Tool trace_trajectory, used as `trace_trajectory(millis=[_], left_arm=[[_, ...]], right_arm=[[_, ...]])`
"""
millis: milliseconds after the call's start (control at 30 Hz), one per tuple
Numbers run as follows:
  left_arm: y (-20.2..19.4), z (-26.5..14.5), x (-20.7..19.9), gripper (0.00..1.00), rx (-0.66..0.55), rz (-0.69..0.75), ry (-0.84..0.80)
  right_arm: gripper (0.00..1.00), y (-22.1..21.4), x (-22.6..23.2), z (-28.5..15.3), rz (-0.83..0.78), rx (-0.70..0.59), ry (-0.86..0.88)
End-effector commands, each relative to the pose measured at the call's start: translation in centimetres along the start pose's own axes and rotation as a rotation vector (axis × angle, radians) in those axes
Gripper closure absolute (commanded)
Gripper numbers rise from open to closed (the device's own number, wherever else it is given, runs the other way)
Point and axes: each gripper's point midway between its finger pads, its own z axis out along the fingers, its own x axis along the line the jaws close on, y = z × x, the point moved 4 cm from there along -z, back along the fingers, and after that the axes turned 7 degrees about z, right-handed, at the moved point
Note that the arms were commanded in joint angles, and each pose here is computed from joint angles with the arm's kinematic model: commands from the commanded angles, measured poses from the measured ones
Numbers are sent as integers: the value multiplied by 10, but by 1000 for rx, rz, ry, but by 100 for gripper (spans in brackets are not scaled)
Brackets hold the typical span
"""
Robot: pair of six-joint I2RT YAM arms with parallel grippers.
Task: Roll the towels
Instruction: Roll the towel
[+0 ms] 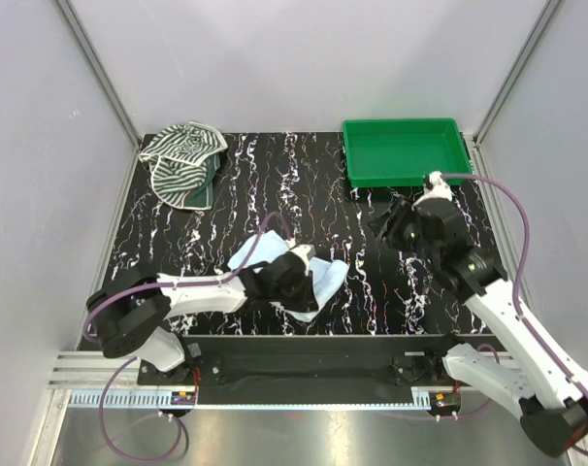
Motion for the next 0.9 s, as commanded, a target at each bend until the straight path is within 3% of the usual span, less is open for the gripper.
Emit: trace_trajectory(millis=[0, 367, 633, 867], left_arm=[[24, -21, -40, 100, -80, -108, -415], [25, -38, 0, 100, -111, -490, -618], [8, -32, 35, 100, -66, -679, -538], [-4, -14, 54, 100, -7, -729, -466]], right_arm=[[52, -23, -12, -8, 23, 71, 23], [57, -78, -5, 8, 148, 275, 269], [63, -111, 12, 35, 193, 360, 416], [66, -146, 21, 64, 210, 430, 455]])
